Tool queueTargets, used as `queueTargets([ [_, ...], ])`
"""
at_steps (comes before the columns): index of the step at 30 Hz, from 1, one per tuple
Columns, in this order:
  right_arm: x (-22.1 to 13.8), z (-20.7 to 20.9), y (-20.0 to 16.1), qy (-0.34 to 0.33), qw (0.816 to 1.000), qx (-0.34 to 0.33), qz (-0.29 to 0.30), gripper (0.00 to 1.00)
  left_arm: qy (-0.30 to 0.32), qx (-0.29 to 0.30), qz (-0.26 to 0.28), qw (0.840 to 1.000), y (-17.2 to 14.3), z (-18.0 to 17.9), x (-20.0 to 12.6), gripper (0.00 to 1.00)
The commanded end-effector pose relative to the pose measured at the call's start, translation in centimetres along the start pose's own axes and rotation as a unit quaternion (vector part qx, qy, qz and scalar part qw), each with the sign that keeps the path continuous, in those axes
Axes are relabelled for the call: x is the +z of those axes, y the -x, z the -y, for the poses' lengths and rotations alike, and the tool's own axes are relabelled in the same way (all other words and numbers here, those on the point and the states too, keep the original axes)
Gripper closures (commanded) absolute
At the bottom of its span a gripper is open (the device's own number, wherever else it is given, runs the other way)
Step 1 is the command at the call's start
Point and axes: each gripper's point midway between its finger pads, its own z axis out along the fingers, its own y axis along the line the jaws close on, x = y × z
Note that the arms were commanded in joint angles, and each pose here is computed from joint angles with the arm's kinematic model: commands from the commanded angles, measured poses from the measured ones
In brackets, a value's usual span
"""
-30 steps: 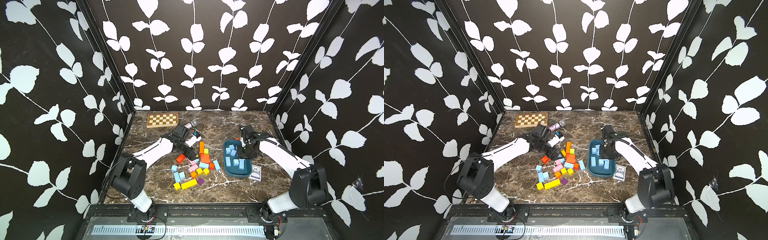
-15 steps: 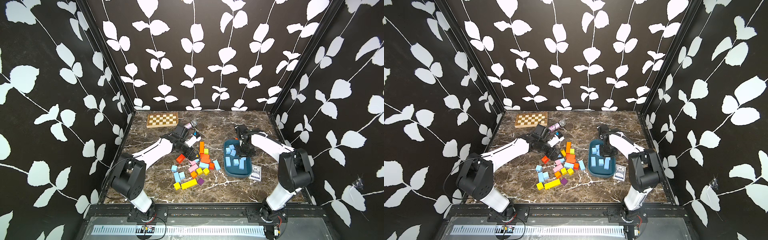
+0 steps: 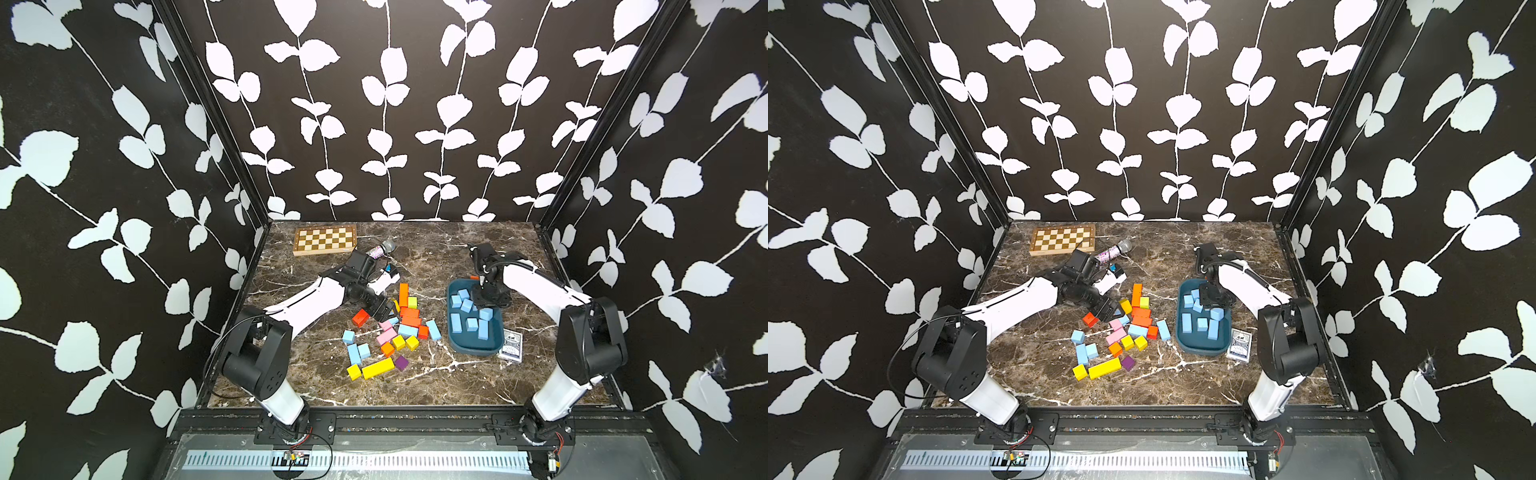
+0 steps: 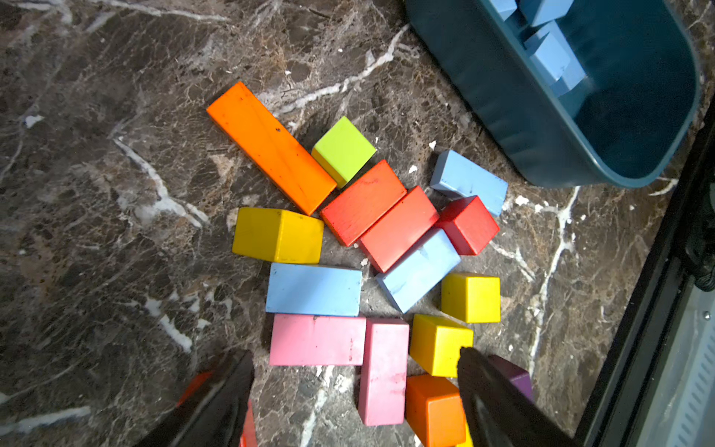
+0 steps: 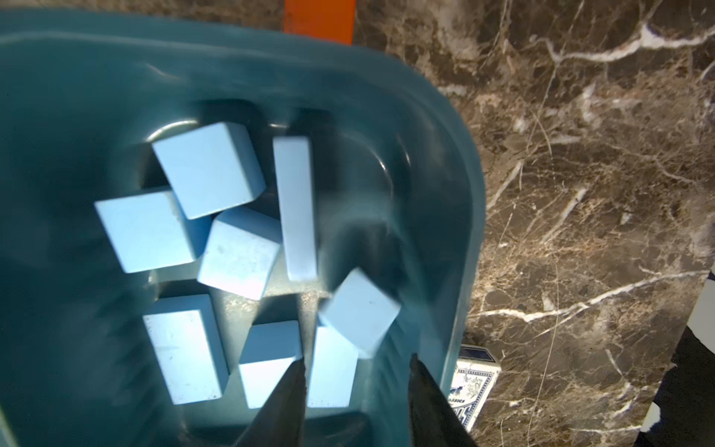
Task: Pick out the blue building blocks
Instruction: Place the building block in the storage box, then pick up the building block from the center of the board.
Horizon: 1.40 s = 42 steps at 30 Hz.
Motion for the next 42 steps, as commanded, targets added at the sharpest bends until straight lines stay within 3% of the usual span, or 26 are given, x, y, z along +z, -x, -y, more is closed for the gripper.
queueTargets([
  [1, -2.6, -0.2, 1.0, 0.025, 0.999, 0.008, 0.04, 0.56, 0.005, 0.002, 0.01, 1.0, 0.2, 0.0, -0.8, 0.16],
  [9, -6.9, -1.0, 2.1, 0.072, 0.991, 0.015, 0.116, 0.55, 0.01, 0.005, 0.009, 1.0, 0.2, -0.2, -0.9, 0.16],
  [17, -9.6, -4.8, 2.3, 0.161, 0.968, 0.02, 0.19, 0.56, 0.02, 0.042, -0.002, 0.999, -0.2, -0.5, -1.3, 0.16],
  [30, -9.8, -8.4, 1.4, 0.182, 0.961, -0.008, 0.207, 0.56, 0.013, 0.119, -0.038, 0.992, -2.7, 0.3, -2.1, 0.18],
  [35, -9.7, -8.7, 1.2, 0.184, 0.961, -0.012, 0.206, 0.56, -0.005, 0.196, -0.077, 0.978, -4.8, 0.8, -2.5, 0.21],
  [39, -9.6, -9.1, 1.1, 0.186, 0.961, -0.015, 0.204, 0.56, -0.019, 0.278, -0.109, 0.954, -6.6, 1.1, -3.2, 0.23],
  [42, -9.5, -9.4, 1.0, 0.189, 0.961, -0.017, 0.201, 0.56, 0.0, 0.3, -0.133, 0.944, -7.5, 0.2, -3.3, 0.23],
])
